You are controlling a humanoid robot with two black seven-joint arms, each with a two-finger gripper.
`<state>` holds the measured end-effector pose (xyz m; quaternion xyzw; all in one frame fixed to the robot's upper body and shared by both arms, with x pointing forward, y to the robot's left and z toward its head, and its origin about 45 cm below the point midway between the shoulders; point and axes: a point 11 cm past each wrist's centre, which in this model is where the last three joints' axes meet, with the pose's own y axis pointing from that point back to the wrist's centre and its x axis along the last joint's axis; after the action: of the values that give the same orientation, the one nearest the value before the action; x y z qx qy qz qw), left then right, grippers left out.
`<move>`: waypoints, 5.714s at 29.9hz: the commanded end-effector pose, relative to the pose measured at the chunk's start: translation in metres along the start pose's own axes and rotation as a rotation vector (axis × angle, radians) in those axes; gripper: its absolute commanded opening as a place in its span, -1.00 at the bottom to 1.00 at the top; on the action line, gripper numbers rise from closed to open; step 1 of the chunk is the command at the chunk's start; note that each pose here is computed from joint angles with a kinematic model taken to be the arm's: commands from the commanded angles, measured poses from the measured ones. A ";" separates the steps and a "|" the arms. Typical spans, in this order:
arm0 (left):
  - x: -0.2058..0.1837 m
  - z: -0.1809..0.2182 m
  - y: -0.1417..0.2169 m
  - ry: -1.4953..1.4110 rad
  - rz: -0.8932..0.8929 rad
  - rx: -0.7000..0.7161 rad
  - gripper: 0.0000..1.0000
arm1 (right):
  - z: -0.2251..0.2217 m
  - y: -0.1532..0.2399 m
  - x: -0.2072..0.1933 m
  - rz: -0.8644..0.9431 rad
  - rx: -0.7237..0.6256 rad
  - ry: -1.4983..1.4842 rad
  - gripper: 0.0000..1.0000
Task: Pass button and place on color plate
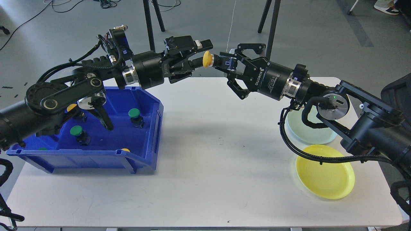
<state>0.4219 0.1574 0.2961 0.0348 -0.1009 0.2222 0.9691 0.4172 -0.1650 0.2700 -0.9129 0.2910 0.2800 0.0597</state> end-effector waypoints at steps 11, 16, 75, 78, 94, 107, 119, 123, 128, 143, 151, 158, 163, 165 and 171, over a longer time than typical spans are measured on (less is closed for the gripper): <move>0.024 -0.010 0.058 -0.062 0.092 0.067 0.95 | -0.009 0.226 0.059 0.684 -0.333 0.641 -0.99; 0.034 -0.008 0.110 -0.331 0.017 0.278 0.95 | 0.021 0.285 0.069 0.810 -0.581 0.914 -0.99; 0.059 -0.169 0.275 -0.680 -0.353 1.279 0.36 | -0.072 0.222 0.012 0.403 0.203 0.200 1.00; 0.061 -0.167 0.277 -0.697 -0.343 1.278 0.33 | -0.070 0.222 0.012 0.405 0.202 0.197 1.00; 0.058 -0.171 0.293 -0.704 -0.368 1.316 -0.91 | -0.068 0.222 0.013 0.405 0.198 0.192 1.00; 0.096 -0.018 0.245 -0.655 0.018 0.835 -0.89 | -0.059 0.224 0.019 0.414 0.184 0.174 1.00; 0.032 0.004 0.068 -0.207 0.038 0.149 -0.89 | -0.030 0.161 -0.002 0.197 0.135 0.144 1.00; 0.025 -0.026 0.050 -0.135 0.052 0.154 -0.89 | -0.021 0.120 -0.009 0.122 0.021 0.224 1.00; 0.030 -0.026 0.053 -0.129 0.074 0.150 -0.89 | -0.022 0.057 -0.008 0.083 -0.060 0.323 1.00; 0.029 -0.026 0.052 -0.127 0.074 0.148 -0.89 | -0.002 -0.032 -0.017 0.021 -0.036 0.305 1.00; 0.029 -0.027 0.053 -0.127 0.071 0.152 -0.88 | -0.003 -0.042 -0.028 -0.013 -0.036 0.319 0.98; 0.028 -0.028 0.052 -0.128 0.068 0.154 -0.88 | -0.003 -0.056 -0.034 -0.026 -0.032 0.319 0.79; 0.028 -0.028 0.052 -0.129 0.067 0.155 -0.87 | -0.001 -0.059 -0.031 -0.015 -0.035 0.323 0.43; 0.028 -0.028 0.052 -0.129 0.067 0.155 -0.87 | 0.002 -0.061 -0.030 -0.014 -0.043 0.334 0.27; 0.028 -0.028 0.052 -0.129 0.068 0.154 -0.87 | 0.006 -0.065 -0.031 -0.018 -0.051 0.341 -0.11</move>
<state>0.4287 0.2191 0.2755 0.1203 -0.1466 0.2589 0.9471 0.4312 -0.0965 0.2793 -0.9503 0.2840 0.1270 -0.0108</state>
